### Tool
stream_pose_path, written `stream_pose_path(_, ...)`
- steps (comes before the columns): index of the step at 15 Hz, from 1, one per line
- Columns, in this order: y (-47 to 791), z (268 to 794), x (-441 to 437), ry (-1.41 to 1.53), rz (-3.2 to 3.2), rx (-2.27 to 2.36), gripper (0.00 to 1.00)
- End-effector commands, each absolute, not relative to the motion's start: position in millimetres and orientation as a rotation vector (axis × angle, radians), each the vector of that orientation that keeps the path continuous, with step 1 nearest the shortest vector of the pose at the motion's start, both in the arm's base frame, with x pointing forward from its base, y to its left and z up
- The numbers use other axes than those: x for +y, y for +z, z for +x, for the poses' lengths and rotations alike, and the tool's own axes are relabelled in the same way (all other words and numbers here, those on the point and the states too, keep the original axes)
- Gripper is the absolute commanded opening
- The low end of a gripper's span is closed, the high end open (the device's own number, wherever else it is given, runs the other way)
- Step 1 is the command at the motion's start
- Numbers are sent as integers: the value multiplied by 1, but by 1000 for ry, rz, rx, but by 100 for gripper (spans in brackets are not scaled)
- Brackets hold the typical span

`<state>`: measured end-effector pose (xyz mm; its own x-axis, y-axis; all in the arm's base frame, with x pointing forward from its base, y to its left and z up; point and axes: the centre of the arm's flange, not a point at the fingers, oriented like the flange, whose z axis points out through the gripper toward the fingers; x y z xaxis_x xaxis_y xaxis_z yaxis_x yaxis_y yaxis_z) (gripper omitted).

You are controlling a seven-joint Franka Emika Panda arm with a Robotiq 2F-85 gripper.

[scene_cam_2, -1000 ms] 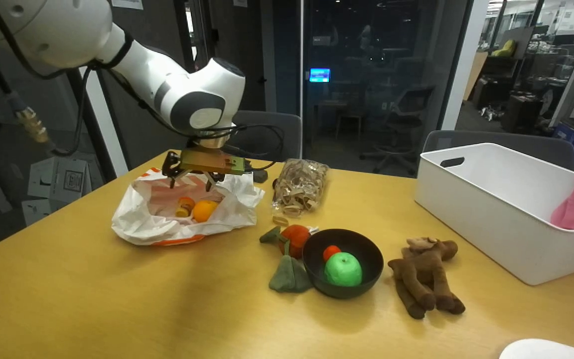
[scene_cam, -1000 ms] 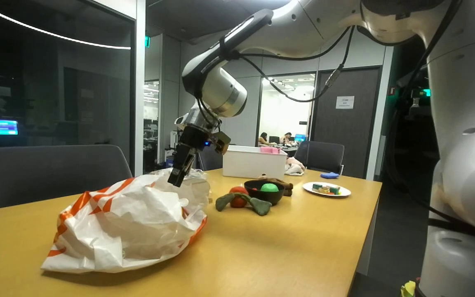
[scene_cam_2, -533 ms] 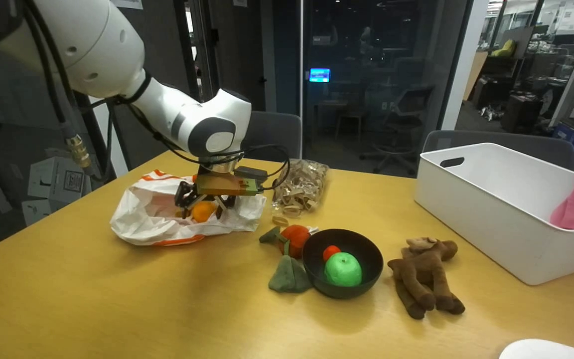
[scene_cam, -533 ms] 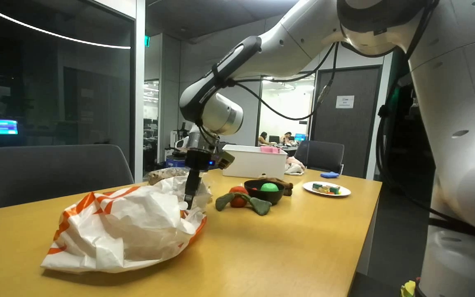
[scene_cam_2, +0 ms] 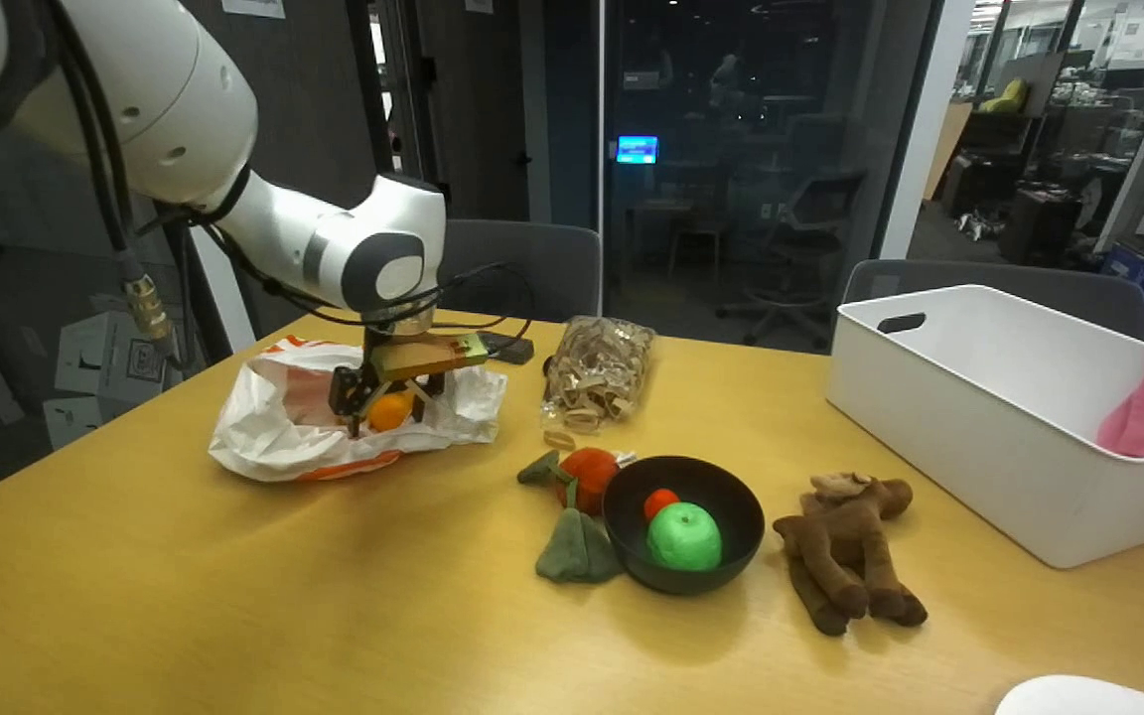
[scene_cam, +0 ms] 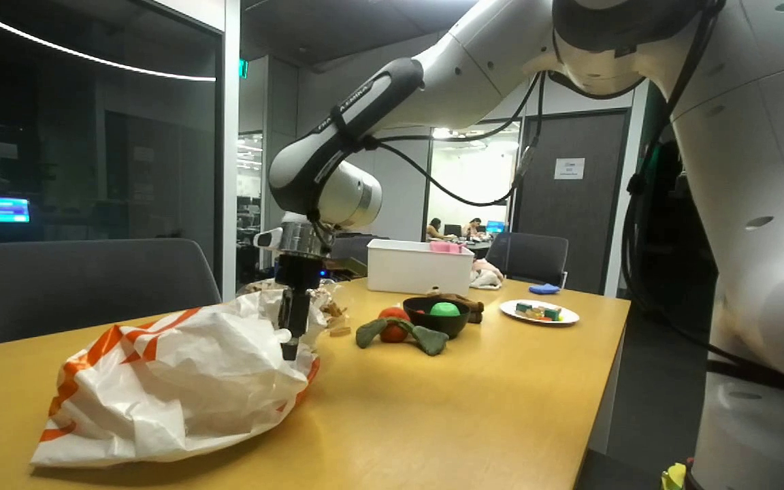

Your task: Remove the orange from the plastic and put it in the black bowl then remove the yellow container from the plastic and put it on the table.

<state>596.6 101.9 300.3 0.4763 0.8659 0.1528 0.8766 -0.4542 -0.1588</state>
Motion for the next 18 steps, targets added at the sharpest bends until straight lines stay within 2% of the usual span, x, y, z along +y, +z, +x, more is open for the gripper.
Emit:
stream_pose_path(1, 314, 594, 118, -112, -2506, -1696, 100)
stream_pose_path(6, 326, 596, 134, -192, -2476, -2024, 100)
stream_pose_path(17, 296, 619, 135, -259, -2352, -2040, 100)
stream_pose_path(18, 294, 619, 132, -264, -2344, -2040, 75)
